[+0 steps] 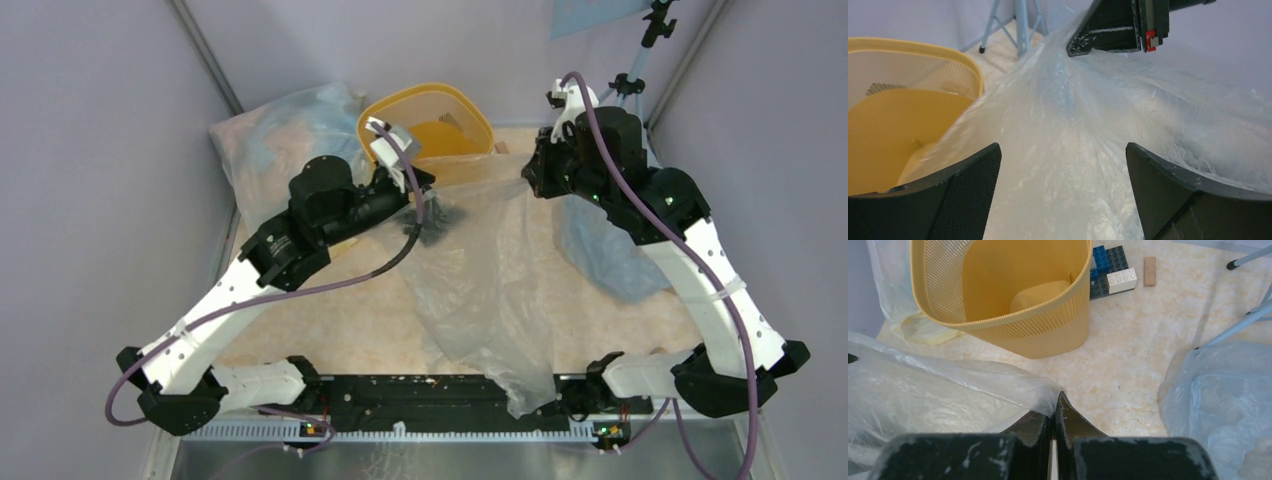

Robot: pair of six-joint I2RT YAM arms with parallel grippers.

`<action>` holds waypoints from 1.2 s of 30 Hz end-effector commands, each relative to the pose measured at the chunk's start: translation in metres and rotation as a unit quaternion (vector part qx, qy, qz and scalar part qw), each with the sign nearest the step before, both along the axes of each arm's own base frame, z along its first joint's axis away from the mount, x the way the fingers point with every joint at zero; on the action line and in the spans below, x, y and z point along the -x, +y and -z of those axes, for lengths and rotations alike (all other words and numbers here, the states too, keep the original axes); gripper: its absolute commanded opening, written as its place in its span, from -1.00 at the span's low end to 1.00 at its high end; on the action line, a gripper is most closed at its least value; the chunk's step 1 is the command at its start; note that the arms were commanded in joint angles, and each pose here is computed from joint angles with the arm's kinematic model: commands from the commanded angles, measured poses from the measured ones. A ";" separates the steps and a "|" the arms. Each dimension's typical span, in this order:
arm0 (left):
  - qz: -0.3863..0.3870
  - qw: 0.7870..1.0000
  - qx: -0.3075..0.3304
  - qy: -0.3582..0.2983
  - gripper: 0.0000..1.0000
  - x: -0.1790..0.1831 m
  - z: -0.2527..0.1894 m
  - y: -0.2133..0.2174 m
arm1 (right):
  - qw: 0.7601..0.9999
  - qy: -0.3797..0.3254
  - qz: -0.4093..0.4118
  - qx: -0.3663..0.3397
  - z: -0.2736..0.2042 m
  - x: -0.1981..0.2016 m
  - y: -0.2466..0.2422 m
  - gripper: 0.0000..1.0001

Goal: Put the trash bags into the trash bin
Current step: Unfold the trash bag at the center of the board.

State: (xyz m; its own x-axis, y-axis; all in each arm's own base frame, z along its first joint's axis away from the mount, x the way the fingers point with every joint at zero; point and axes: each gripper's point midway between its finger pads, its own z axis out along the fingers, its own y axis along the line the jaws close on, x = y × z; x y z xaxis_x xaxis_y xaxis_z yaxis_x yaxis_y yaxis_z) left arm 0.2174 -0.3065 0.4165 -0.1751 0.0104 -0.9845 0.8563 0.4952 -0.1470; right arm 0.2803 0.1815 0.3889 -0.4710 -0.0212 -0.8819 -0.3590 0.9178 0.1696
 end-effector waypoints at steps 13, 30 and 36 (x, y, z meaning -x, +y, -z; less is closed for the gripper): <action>-0.102 0.985 0.140 -0.021 0.90 0.034 -0.095 0.083 | 0.996 -0.066 -0.029 -0.061 -0.031 0.007 0.007 -1.00; -0.144 0.989 -0.025 0.034 0.95 0.007 0.080 0.078 | 0.995 -0.061 -0.056 -0.057 -0.032 0.007 0.016 -1.00; -0.203 0.973 -0.096 0.048 0.88 -0.022 0.125 0.081 | 0.994 -0.066 -0.071 -0.050 -0.035 0.008 0.019 -1.00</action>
State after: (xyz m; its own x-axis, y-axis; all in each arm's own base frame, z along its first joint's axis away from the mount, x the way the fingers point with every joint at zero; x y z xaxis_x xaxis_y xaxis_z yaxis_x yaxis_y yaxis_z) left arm 0.2169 -0.2245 0.2823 -0.3656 0.1141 -0.9238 0.6113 0.7779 -0.1458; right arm 0.2731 0.2007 0.3968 -0.4187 -0.0008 -0.9081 -0.4709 0.8552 0.2164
